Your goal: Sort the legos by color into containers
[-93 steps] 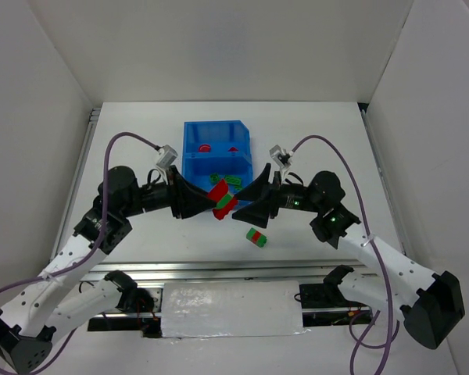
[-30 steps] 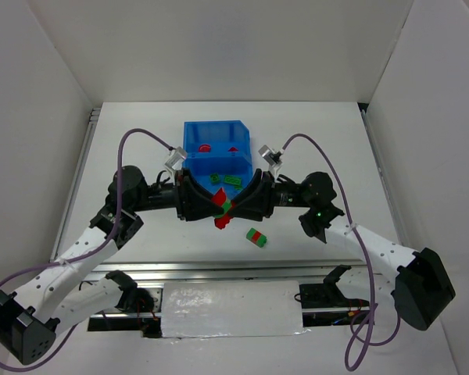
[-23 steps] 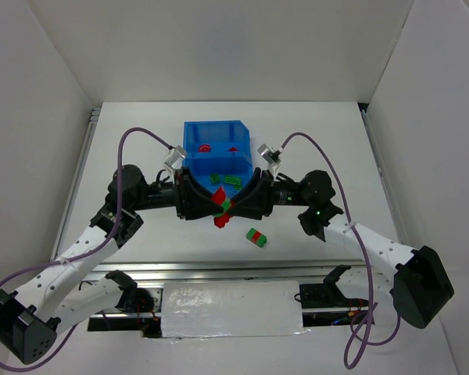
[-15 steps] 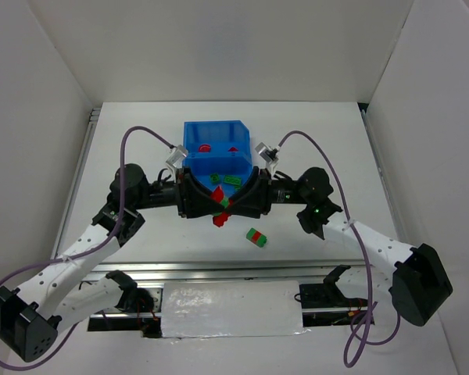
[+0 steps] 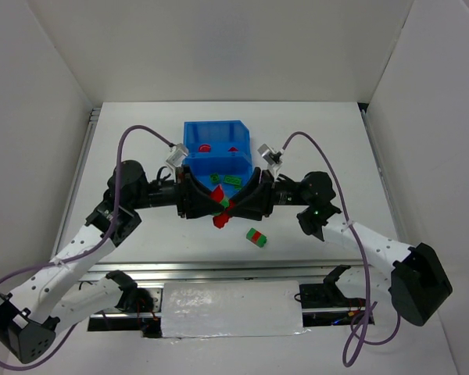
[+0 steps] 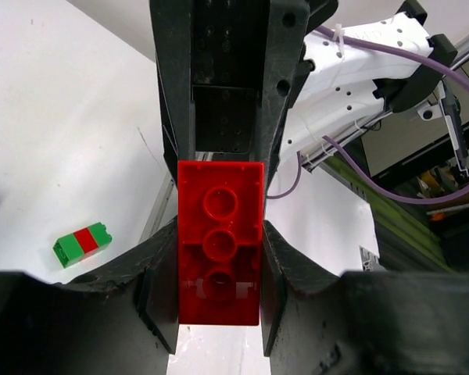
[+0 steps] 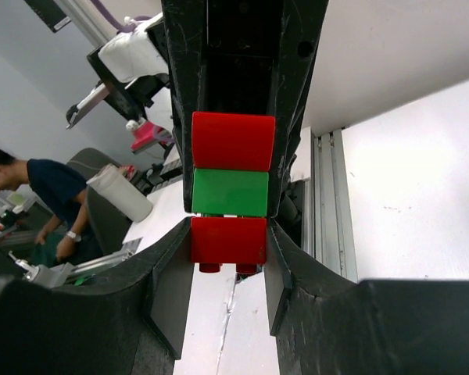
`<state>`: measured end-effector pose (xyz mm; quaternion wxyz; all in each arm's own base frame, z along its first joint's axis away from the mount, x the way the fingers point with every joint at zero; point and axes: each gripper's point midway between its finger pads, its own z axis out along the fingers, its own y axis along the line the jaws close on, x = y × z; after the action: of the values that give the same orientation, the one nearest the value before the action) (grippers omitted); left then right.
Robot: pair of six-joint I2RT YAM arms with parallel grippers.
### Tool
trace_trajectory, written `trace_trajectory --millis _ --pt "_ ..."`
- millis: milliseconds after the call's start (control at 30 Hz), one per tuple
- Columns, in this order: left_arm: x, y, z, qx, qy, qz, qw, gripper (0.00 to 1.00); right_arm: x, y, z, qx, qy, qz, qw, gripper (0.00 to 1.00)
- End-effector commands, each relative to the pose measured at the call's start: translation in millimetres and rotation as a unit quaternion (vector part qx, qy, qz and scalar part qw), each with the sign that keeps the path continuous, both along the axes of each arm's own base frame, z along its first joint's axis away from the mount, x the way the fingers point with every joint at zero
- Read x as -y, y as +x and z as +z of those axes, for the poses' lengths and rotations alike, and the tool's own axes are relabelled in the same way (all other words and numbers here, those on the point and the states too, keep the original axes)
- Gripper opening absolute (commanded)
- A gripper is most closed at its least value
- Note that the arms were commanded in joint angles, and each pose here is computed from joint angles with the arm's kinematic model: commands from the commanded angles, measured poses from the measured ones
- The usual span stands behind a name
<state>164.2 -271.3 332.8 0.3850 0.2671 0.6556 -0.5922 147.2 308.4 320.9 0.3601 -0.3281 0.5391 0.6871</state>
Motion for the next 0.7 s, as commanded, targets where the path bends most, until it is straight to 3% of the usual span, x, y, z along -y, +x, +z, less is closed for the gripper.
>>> trace_trajectory --millis 0,133,200,233,267,300,333,367,433,467,500,567,600,667 --pt "-5.9 4.8 45.8 0.062 -0.039 0.03 0.997 0.0 11.0 -20.9 -14.1 0.039 0.009 0.028 0.999 0.0" --pt "-13.3 4.6 52.3 0.062 -0.061 0.054 0.995 0.0 16.1 -12.0 -25.6 0.025 -0.006 -0.014 1.0 0.0" --pt "-14.6 9.1 53.3 0.085 -0.048 0.064 0.993 0.0 17.0 -7.1 -21.3 0.047 -0.013 -0.029 0.998 0.0" --pt "-17.8 11.6 50.2 0.073 -0.028 0.078 0.994 0.0 16.6 -2.7 -31.7 0.023 -0.037 -0.041 0.998 0.0" --pt "-23.2 24.0 47.4 0.069 -0.018 0.118 0.99 0.0 17.5 2.2 -36.0 0.024 -0.044 -0.058 0.997 0.0" --pt "-29.5 27.9 50.5 0.072 -0.013 0.144 0.987 0.0 20.8 19.3 -32.5 0.012 -0.04 -0.117 0.992 0.0" --pt "-37.4 33.4 30.9 0.036 0.022 0.175 0.984 0.0 24.3 32.0 -46.4 -0.03 -0.065 -0.162 0.984 0.0" --pt "-51.2 50.7 23.4 0.03 0.043 0.239 0.97 0.0 30.6 42.3 -46.2 -0.046 -0.064 -0.206 0.975 0.0" --pt "-77.6 59.6 -2.3 -0.014 0.112 0.31 0.944 0.0 52.1 78.7 -67.9 -0.122 -0.095 -0.33 0.931 0.0" --pt "-100.8 73.6 -10.8 -0.02 0.144 0.379 0.914 0.0 62.5 85.0 -60.4 -0.148 -0.086 -0.367 0.914 0.0" --pt "-113.1 77.2 -12.2 -0.027 0.166 0.408 0.898 0.0 79.9 97.3 -74.3 -0.176 -0.102 -0.426 0.881 0.0" --pt "-145.2 79.8 -24.5 -0.04 0.215 0.471 0.855 0.0 99.0 96.6 -67.2 -0.191 -0.079 -0.467 0.86 0.0" --pt "-152.9 78.9 -24.0 -0.038 0.222 0.485 0.845 0.0 112.9 100.5 -71.2 -0.2 -0.08 -0.501 0.838 0.0" --pt "-167.9 78.2 -23.5 -0.027 0.232 0.511 0.827 0.0 129.9 98.7 -59.6 -0.197 -0.063 -0.532 0.821 0.0"
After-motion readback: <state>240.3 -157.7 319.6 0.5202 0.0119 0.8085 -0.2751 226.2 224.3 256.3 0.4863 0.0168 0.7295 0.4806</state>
